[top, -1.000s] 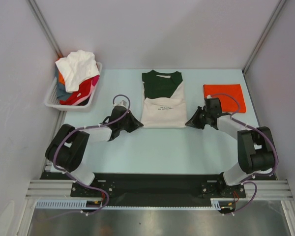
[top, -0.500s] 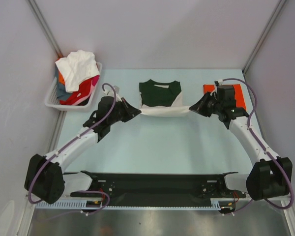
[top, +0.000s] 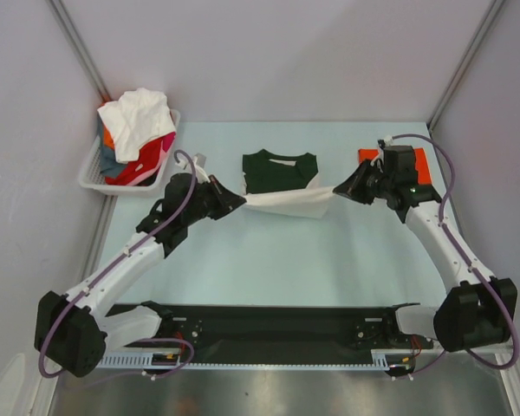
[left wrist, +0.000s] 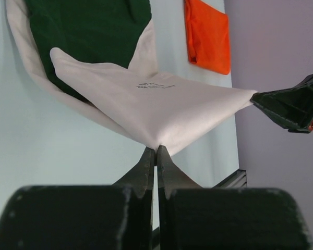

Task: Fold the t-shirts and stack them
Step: Fold the tshirt

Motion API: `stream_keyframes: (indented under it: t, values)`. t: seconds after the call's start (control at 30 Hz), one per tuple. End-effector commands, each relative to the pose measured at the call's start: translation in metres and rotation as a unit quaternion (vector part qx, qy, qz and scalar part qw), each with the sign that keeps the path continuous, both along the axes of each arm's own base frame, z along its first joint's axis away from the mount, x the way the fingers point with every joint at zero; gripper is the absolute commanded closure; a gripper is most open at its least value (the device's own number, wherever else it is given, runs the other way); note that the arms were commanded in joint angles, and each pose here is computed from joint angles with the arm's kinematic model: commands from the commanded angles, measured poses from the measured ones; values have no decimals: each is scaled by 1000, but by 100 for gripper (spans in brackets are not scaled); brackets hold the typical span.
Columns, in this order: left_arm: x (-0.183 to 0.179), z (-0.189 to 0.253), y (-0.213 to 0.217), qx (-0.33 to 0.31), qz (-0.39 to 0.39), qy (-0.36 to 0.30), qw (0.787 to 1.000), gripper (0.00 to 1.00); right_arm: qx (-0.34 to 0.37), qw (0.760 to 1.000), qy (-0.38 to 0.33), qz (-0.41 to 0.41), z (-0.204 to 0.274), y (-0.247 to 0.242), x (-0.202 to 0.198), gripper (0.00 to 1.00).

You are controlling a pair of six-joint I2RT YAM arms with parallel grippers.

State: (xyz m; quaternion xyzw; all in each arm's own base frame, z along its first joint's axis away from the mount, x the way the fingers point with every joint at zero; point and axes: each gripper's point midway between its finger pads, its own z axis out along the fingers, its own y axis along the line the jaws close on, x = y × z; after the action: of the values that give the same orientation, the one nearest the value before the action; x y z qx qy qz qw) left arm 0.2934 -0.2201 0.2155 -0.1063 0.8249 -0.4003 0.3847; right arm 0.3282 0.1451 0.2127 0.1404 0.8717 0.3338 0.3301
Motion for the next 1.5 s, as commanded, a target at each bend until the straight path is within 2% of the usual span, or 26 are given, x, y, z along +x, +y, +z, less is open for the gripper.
stream_keyframes:
  t: [0.0, 0.17, 0.43, 0.53, 0.7, 0.83, 0.97, 1.03, 1.1, 1.13, 1.2, 1.23, 1.27, 1.33, 1.37, 1.47]
  values:
    - [16, 4, 0, 13, 5, -13, 1000, 100, -5, 1000, -26, -2, 17, 1, 28, 100]
    - [48, 5, 2, 16, 19, -9, 1000, 100, -8, 1000, -8, -2, 5, 6, 64, 100]
    - [96, 9, 11, 17, 43, -2, 999, 100, 2, 1000, -7, 1, 12, 15, 119, 100]
    - [105, 14, 12, 17, 47, -7, 999, 100, 4, 1000, -6, 5, 11, 17, 135, 100]
    - [98, 2, 10, 15, 34, 4, 999, 100, 10, 1000, -1, 16, 7, 20, 131, 100]
    - [77, -4, 5, 8, 13, 7, 1000, 100, 10, 1000, 10, 25, 1, 23, 108, 100]
    - [41, -19, 2, 11, -11, 20, 1000, 100, 7, 999, 17, 40, -4, 28, 62, 100]
    - [16, -32, 6, 20, -20, 30, 999, 100, 9, 998, 46, 42, -27, 27, 35, 100]
    - [-8, -59, 13, 34, -23, 54, 998, 100, 15, 998, 33, 46, -21, 29, 13, 100]
    - [-19, -57, 14, 30, -27, 48, 998, 100, 10, 997, 56, 46, -42, 28, -5, 100]
    - [-42, -84, 21, 37, -30, 73, 996, 100, 10, 997, 48, 53, -39, 33, -31, 100]
    - [-52, -83, 21, 33, -34, 68, 997, 100, 5, 998, 45, 50, -41, 33, -40, 100]
    - [-59, -89, 22, 33, -37, 72, 996, 100, 2, 997, 69, 45, -57, 30, -56, 100]
    - [-80, -114, 26, 41, -41, 97, 994, 100, 1, 997, 61, 51, -56, 34, -78, 100]
    - [-87, -115, 27, 37, -44, 93, 994, 100, 0, 995, 86, 50, -74, 33, -92, 100]
    - [-109, -140, 32, 39, -49, 115, 991, 100, -2, 993, 106, 56, -90, 33, -120, 100]
